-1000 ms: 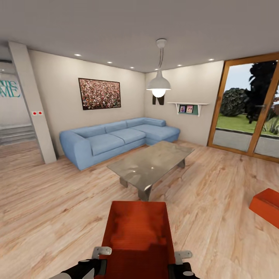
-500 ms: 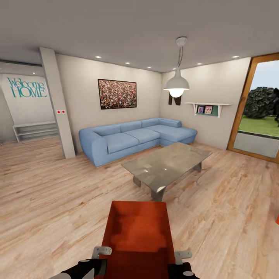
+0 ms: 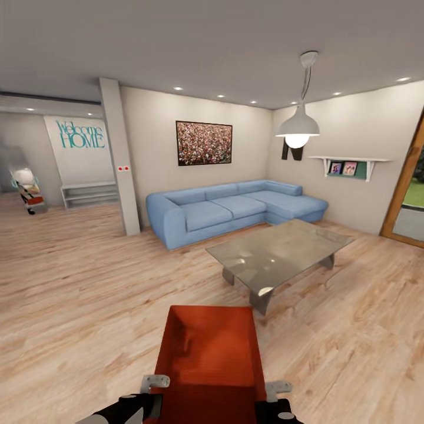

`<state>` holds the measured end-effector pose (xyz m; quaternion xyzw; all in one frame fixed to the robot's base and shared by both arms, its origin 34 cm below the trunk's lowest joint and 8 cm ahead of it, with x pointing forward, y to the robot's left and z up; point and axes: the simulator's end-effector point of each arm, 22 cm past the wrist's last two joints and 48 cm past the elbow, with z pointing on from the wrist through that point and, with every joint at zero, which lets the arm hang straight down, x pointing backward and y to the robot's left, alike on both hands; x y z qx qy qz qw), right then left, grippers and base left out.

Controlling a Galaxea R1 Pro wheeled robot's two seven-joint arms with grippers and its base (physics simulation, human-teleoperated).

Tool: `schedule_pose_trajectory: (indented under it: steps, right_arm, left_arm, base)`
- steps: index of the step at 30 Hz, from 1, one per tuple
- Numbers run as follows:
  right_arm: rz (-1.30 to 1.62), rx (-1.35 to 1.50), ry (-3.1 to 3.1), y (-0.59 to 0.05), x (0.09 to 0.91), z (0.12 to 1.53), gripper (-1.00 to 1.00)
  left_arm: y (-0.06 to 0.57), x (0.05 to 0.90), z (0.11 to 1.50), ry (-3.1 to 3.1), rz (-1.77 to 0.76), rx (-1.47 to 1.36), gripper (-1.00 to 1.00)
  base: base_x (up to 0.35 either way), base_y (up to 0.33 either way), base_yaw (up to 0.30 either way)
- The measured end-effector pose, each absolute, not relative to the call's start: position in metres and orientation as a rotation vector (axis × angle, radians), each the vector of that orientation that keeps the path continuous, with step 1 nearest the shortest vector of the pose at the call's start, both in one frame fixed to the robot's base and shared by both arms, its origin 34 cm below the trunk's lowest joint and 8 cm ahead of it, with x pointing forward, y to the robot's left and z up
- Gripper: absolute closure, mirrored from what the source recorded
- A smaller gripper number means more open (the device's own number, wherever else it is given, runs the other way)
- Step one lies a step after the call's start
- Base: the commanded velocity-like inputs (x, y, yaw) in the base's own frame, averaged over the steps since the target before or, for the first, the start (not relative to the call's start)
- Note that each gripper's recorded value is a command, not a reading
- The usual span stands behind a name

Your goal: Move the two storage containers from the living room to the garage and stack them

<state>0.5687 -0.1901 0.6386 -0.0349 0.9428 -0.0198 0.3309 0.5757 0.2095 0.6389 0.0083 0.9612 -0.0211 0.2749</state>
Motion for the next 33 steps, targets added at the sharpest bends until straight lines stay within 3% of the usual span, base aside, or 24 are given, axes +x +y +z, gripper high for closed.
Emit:
schedule_pose_trajectory:
  steps: [33]
  right_arm:
    - [-0.052, -0.091, 2.465, -0.1901, 0.5687, 0.6386, 1.0]
  left_arm:
    - [0.2095, 0.5757, 0.6389, 2.584, -0.056, 0.022, 1.0]
  base:
    - [0.0, 0.0, 0.27]
